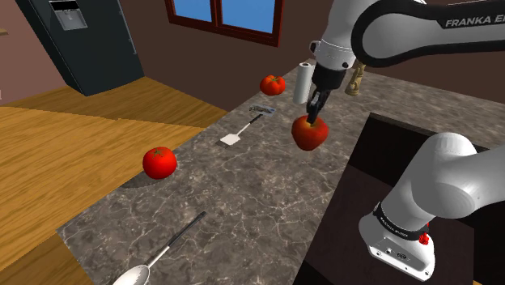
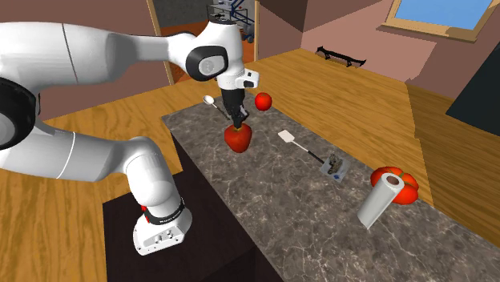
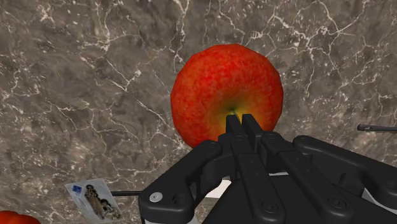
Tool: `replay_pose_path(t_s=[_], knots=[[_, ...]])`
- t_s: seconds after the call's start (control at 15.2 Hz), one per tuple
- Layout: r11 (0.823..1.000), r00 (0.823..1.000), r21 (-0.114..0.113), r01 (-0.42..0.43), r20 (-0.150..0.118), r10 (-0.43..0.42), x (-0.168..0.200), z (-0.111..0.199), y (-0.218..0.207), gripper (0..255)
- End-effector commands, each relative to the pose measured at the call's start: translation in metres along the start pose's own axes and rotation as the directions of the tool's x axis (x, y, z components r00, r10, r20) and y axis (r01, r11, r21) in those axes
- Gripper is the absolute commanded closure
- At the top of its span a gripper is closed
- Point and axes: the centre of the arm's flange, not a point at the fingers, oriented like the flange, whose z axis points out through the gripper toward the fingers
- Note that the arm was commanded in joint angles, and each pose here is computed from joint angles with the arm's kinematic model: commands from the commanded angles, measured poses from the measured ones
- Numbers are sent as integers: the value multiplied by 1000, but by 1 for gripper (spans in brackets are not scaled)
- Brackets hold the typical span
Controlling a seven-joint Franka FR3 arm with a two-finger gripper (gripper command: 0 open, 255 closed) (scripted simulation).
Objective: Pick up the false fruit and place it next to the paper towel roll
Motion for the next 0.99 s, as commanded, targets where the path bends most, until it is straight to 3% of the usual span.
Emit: replay_pose_path(t_s=[0.0,0.92], knots=[[1000,1000,0,0,0,0,2,-10,0,255],[1000,1000,0,0,0,0,8,-83,0,255]])
